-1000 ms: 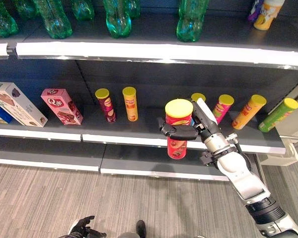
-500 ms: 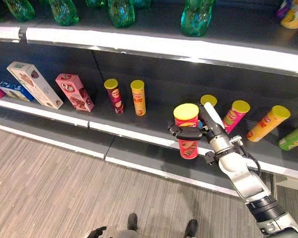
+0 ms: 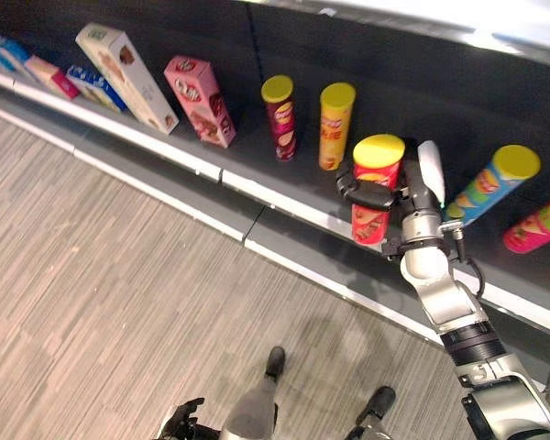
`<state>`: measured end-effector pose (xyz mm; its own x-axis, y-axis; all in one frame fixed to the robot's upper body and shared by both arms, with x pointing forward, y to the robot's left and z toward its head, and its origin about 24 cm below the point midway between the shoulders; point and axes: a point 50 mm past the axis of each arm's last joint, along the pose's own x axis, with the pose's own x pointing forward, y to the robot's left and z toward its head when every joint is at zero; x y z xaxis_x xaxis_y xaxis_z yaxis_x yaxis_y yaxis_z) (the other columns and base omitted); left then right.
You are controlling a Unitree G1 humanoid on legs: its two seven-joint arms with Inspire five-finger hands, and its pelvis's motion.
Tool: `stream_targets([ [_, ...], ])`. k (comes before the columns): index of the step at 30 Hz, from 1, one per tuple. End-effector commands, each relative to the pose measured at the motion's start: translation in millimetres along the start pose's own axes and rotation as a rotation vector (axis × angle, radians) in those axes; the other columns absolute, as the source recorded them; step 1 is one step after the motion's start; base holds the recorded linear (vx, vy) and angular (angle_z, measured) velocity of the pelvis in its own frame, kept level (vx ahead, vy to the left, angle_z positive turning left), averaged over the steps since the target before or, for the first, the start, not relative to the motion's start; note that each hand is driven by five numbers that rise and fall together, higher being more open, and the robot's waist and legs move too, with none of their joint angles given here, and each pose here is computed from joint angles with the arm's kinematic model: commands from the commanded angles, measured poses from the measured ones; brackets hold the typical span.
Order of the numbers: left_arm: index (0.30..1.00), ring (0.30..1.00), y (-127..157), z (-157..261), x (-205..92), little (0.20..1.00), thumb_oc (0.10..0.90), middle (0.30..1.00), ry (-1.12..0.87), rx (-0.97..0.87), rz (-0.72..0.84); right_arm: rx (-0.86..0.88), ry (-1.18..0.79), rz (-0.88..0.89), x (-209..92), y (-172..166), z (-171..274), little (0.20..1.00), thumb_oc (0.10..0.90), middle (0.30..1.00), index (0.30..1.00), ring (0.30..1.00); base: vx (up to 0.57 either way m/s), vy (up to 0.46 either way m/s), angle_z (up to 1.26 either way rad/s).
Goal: Put the goods on the table back onto the shelves and tidy them up.
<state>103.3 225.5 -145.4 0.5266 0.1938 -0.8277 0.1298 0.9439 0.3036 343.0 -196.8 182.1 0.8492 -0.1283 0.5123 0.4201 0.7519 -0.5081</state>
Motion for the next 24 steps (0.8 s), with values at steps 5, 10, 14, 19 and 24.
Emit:
stream_targets([
  [5, 0.900, 0.900, 22, 25, 5, 0.900, 0.800, 0.900, -0.110, 0.095, 0.055, 0.004, -0.227, -0.470, 49, -72, 54, 0.300, 0.400, 0.300, 0.300, 0.300, -0.04, 0.000, 0.23],
  [10, 0.900, 0.900, 16, 41, 6, 0.900, 0.800, 0.900, -0.176, 0.150, 0.045, -0.035, -0.242, -0.644, 58, -100, 60, 0.300, 0.400, 0.300, 0.300, 0.300, -0.02, -0.012, 0.15],
  [14, 0.900, 0.900, 16, 48, 7, 0.900, 0.800, 0.900, -0.203, 0.141, 0.054, -0.037, -0.261, -0.730, 62, -113, 67, 0.300, 0.400, 0.300, 0.300, 0.300, 0.02, -0.016, 0.12],
  [19, 0.900, 0.900, 13, 57, 7, 0.900, 0.800, 0.900, -0.238, 0.157, 0.051, -0.044, -0.284, -0.847, 64, -128, 75, 0.300, 0.400, 0.300, 0.300, 0.300, -0.05, 0.021, 0.01],
  [24, 0.900, 0.900, 10, 68, 8, 0.900, 0.800, 0.900, -0.279, 0.163, 0.045, -0.084, -0.307, -0.903, 65, -140, 82, 0.300, 0.400, 0.300, 0.300, 0.300, 0.05, -0.024, 0.02],
])
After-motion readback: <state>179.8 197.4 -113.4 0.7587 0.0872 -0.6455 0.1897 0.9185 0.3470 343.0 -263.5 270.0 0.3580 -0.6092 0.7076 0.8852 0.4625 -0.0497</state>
